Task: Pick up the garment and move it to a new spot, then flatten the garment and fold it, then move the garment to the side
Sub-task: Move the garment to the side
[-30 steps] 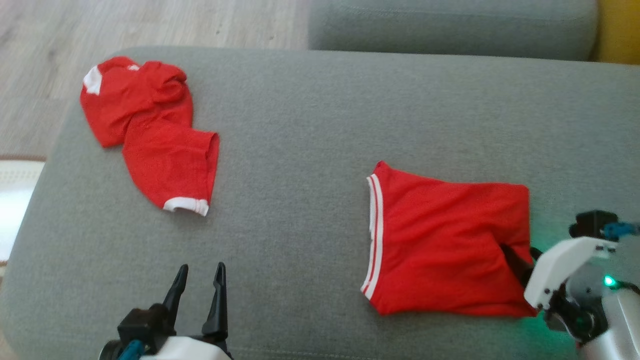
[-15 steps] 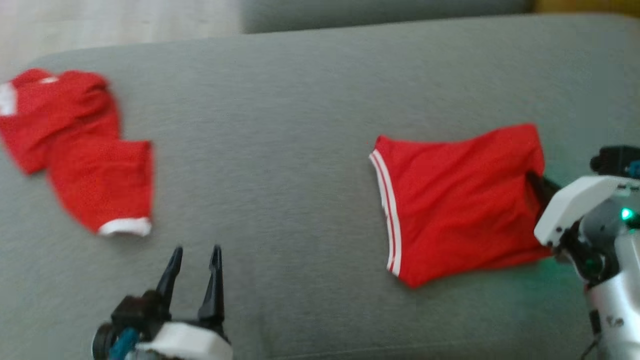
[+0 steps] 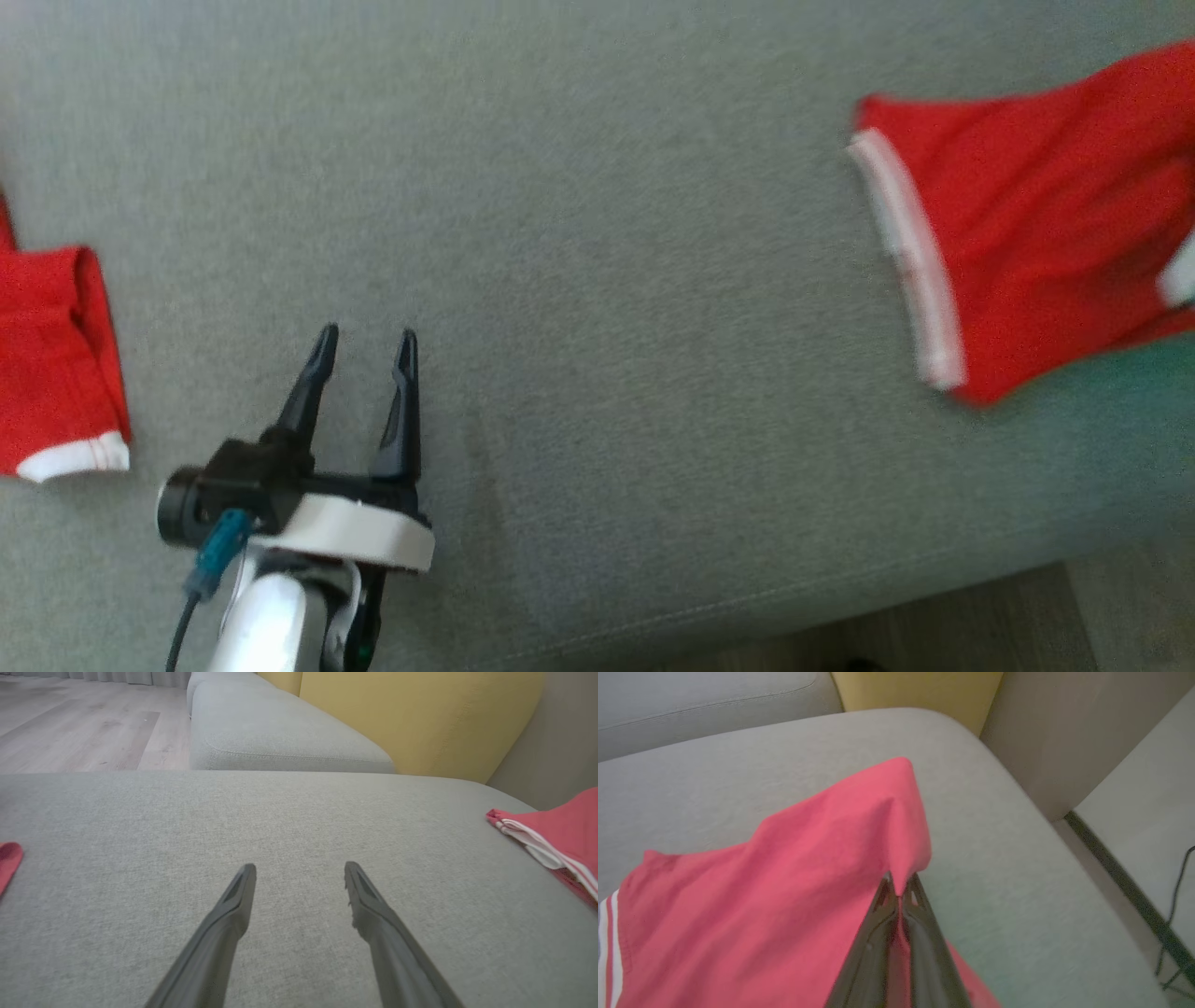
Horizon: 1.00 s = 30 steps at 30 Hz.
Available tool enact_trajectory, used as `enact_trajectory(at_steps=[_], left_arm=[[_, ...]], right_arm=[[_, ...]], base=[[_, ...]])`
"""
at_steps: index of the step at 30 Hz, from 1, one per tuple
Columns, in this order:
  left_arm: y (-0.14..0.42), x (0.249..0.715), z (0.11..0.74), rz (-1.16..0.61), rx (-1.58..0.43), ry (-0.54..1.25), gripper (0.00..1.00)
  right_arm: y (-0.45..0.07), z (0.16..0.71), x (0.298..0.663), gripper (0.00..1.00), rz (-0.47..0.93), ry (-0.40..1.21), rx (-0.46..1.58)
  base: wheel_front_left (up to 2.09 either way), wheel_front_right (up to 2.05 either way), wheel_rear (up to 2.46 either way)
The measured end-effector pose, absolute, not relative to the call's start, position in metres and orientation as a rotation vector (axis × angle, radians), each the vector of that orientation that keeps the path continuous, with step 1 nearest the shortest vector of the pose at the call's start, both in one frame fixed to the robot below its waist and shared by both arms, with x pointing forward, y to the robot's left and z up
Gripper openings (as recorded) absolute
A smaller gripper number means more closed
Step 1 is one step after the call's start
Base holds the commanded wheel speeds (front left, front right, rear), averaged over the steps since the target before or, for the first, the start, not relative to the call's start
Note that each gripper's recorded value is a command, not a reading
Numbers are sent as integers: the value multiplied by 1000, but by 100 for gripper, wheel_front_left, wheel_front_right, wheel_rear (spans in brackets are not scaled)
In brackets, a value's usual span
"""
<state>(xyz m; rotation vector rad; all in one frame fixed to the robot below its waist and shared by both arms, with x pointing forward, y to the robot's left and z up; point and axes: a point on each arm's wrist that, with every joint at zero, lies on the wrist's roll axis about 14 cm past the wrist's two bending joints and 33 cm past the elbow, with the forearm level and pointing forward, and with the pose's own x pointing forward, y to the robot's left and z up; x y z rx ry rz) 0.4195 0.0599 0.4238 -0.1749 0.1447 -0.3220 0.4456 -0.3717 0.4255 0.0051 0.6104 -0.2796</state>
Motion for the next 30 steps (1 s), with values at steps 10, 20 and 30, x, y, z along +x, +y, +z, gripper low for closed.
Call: enact_trajectory(at_steps=[10,20,30], left_arm=[[86,423,397,-235,-164,203,100],[110,411,390,-157,-143,236,100],[103,407,431,-172,-174,136,100]], right_arm=[[-458,455,504,0,-499,529,-170],[-471,437,506,100,-578,591,-267],[-445,517,508,100,-497,257,-372]], base=[[0,0,0],[0,0,0],[0,0,0]])
